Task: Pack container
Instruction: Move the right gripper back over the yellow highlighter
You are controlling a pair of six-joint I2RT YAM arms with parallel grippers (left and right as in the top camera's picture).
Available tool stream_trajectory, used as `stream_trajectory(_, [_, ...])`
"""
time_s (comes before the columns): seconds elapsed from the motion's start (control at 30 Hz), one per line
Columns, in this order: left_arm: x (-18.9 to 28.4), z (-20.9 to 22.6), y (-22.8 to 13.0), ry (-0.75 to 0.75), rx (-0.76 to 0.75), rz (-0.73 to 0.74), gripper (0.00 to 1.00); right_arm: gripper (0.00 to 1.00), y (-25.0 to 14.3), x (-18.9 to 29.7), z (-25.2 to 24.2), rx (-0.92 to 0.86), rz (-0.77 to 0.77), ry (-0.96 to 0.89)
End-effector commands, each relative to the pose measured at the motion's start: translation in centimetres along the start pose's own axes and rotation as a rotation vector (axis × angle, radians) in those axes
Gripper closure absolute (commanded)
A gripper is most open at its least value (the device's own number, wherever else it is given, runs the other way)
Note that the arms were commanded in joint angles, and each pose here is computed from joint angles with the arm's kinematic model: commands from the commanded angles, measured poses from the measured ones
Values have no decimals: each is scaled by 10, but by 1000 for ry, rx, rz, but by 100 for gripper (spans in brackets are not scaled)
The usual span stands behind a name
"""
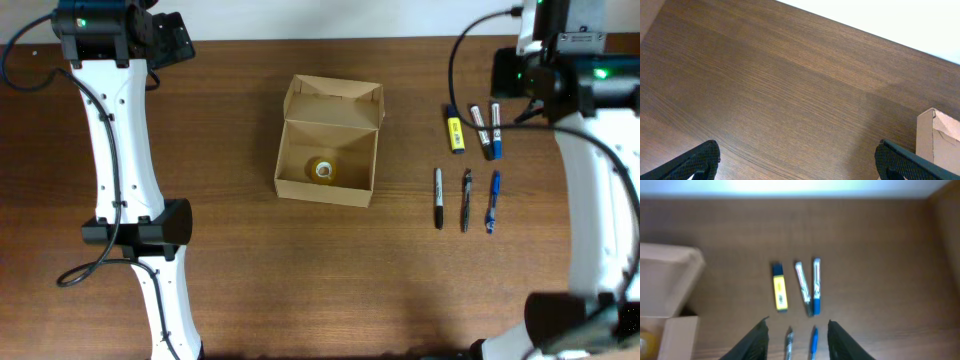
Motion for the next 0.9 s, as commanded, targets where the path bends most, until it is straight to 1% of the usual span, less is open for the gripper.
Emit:
stream_trajectory(0.0, [3,3,0,5,-11,-4,0,57,-26,-66,2,-25,167,42])
stream_trajectory(0.1, [3,3,0,5,-11,-4,0,53,-40,-107,5,-23,264,40])
stream_trajectory(0.23, [3,3,0,5,-11,-4,0,52,-62,-156,12,-17,387,53])
stream_trajectory(0.4, [3,3,0,5,-11,-4,0,51,-86,-195,18,-8,494,56])
stream_trajectory(0.57, [3,3,0,5,-11,-4,0,51,-102,-214,23,-21,565,90])
stream_trajectory(0.7, [3,3,0,5,-11,-4,0,53,-109,-216,19,-66,615,120])
stream_trajectory(0.77, [3,3,0,5,-11,-4,0,55,-110,-216,13,-78,624,115])
stream_trajectory(0.87, [3,3,0,5,-11,-4,0,55,-111,-215,6,-99,635,124])
Point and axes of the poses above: each gripper's point midway between its finger pads, its own x axis back along the fingers, its own z axis along the line the jaws close on, y = z × x, the point moved 8 cm from there along x, back along the fingers, and after that the axes turned 4 degrees about -x, right-handed, at the moved point
